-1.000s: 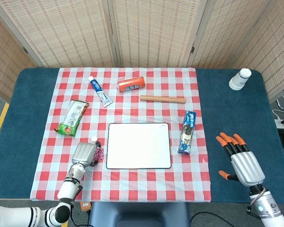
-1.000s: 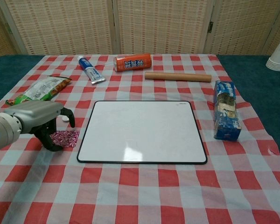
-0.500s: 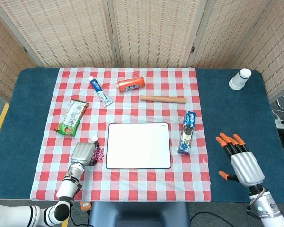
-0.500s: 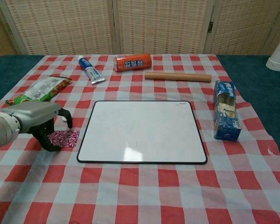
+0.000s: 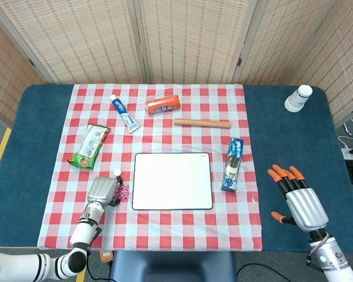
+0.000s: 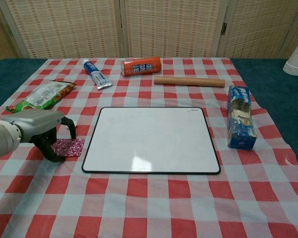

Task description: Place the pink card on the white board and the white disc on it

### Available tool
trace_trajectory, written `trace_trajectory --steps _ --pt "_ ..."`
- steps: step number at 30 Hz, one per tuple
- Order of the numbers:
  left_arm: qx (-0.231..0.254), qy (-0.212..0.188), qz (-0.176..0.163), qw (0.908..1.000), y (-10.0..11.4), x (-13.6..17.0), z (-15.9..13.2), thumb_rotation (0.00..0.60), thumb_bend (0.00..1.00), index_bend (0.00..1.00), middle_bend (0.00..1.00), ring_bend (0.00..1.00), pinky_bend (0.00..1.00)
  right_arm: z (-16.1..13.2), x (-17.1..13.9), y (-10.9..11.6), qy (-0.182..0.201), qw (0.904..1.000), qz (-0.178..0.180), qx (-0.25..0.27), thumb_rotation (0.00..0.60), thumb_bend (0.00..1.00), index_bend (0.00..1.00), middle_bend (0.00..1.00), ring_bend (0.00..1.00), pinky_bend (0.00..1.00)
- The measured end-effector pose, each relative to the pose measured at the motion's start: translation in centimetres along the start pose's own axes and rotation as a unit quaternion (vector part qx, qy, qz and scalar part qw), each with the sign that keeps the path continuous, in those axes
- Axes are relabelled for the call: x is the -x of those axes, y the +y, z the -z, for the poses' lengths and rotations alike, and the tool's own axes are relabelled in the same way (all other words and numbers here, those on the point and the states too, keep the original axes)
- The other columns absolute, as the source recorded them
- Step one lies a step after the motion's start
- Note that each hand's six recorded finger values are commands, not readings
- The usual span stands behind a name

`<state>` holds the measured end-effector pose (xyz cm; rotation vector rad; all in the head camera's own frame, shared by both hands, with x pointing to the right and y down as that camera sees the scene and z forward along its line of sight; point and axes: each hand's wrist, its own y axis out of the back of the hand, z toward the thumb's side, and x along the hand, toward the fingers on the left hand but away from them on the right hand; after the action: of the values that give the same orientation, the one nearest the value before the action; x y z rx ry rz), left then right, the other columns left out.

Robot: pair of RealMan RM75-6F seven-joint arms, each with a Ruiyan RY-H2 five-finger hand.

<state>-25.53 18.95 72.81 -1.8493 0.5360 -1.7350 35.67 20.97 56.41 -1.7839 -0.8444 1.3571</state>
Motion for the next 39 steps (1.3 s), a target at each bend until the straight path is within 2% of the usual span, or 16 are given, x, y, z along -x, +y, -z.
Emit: trace_trajectory --steps 6,14,22,26,31,35,39 --pt "0.001 -0.002 0.001 1.0 0.0 0.0 0.0 0.6 0.24 0.42 1.0 1.0 1.0 0.0 0.1 0.0 -0.001 1.0 0.0 0.0 0.6 0.0 0.0 0.01 0.0 0.0" --pt "0.002 -0.005 -0.008 0.9999 0.8 0.2 -0.1 0.6 0.24 0.42 1.0 1.0 1.0 0.0 0.1 0.0 -0.001 1.0 0.0 0.001 0.6 0.0 0.0 0.01 0.0 0.0" --pt "0.006 -0.025 -0.027 0.9993 2.7 0.9 -1.3 0.6 0.24 0.41 1.0 1.0 1.0 0.0 0.1 0.0 0.0 1.0 -0.001 0.002 0.6 0.0 0.0 0.01 0.0 0.0" --pt "-0.003 -0.049 -0.045 0.9978 4.5 1.2 -3.3 0.6 0.24 0.41 1.0 1.0 1.0 0.0 0.1 0.0 0.002 1.0 -0.003 0.001 0.6 0.0 0.0 0.01 0.0 0.0" --pt "-0.02 -0.081 -0.064 0.9945 6.4 0.9 -7.1 0.6 0.24 0.41 1.0 1.0 1.0 0.1 0.0 0.1 0.001 1.0 -0.001 0.005 0.6 0.0 0.0 0.01 0.0 0.0" --pt "-0.024 -0.093 -0.061 0.9935 6.7 0.2 -10.1 0.6 0.24 0.4 1.0 1.0 1.0 0.3 0.0 0.2 0.0 1.0 -0.003 0.008 0.6 0.0 0.0 0.01 0.0 0.0" --pt "-0.024 -0.092 -0.05 0.9942 5.9 -1.0 -12.0 0.6 0.24 0.4 1.0 1.0 1.0 0.6 0.1 0.3 -0.003 0.9999 -0.002 0.014 0.6 0.0 0.0 0.01 0.0 0.0"
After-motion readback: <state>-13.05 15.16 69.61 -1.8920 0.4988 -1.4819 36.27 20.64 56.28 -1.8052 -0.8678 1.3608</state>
